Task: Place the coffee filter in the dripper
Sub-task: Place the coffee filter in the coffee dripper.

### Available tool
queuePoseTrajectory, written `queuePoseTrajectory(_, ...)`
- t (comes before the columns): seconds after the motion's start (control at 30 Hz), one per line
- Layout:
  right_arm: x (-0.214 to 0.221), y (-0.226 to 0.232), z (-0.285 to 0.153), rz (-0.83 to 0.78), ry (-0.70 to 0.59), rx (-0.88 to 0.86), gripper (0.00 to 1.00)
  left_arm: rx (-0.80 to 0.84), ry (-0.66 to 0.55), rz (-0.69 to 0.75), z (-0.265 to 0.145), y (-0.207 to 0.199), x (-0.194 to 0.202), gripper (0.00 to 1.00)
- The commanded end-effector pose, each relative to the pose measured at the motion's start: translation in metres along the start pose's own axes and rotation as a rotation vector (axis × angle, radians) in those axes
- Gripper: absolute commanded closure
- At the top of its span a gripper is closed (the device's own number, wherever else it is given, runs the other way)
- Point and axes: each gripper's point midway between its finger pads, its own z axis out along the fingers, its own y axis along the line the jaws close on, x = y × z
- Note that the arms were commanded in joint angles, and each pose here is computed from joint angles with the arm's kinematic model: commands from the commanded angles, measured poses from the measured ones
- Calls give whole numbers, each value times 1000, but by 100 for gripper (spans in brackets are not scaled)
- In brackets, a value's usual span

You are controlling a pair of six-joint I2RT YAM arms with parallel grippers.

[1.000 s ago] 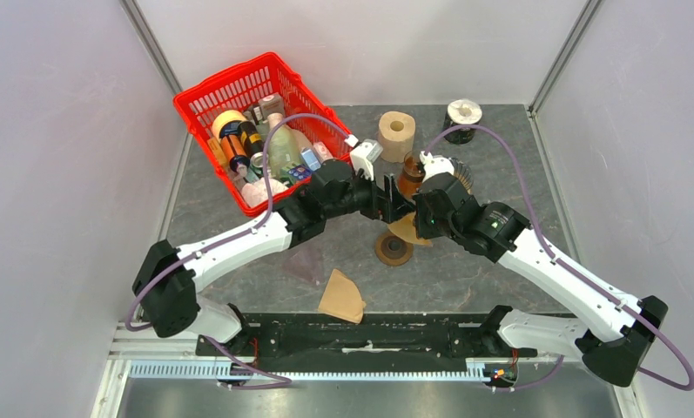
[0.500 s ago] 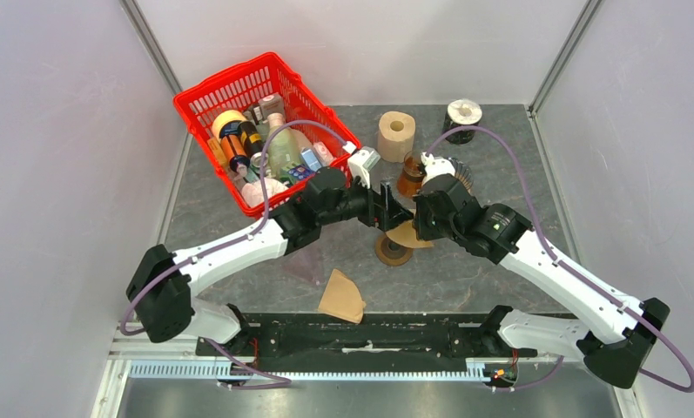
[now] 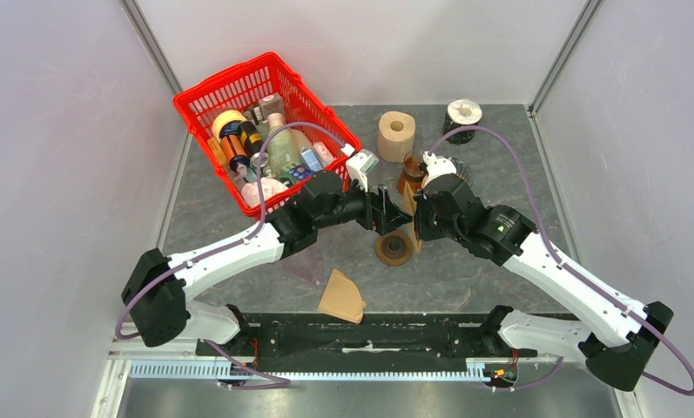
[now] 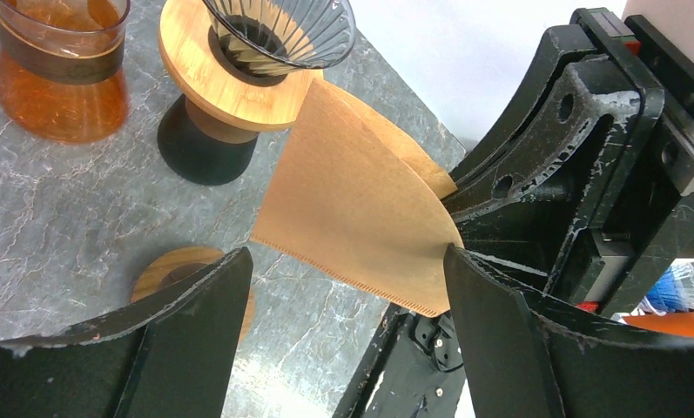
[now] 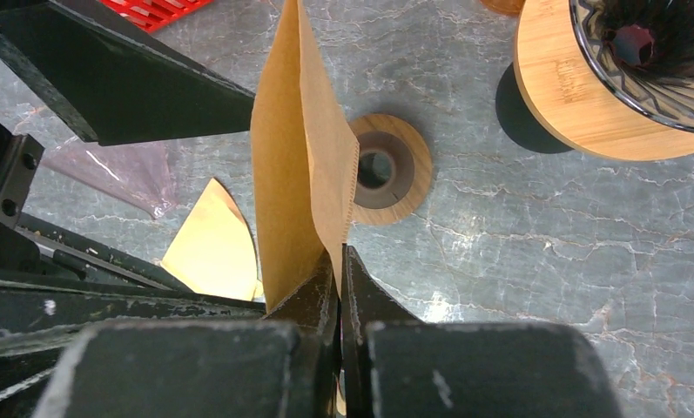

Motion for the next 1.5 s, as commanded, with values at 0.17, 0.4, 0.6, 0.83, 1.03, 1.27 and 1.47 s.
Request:
queuePoseTrajectory(0.17,-7,2,3,-3,-31,-4,100,-15,-103,1,-6,-12,-30,12)
queuePoseTrajectory(0.4,-3,-2,6,-11,-19,19,100,-38,-148,-47,-6,-14,-46,12)
queuePoseTrajectory(0.6,0,-3,7,-16,-9,18,100,-43,-155,-76,4,-14,-53,12)
queuePoseTrajectory(0.83,-3,-4,5,-14,-25,26,100,-97,-100,-54,16,-2,-41,16)
queuePoseTrajectory(1.03,-9,-7,4,2,-45,46,100,-115,-77,-15,12,-1,-32,19)
queuePoseTrajectory(1.27,-12,-4,2,8,-50,32,100,-204,-63,31,9,14,-28,26)
queuePoseTrajectory(1.47,-13,-6,4,8,-52,52,100,-278,-84,69,6,23,-31,30)
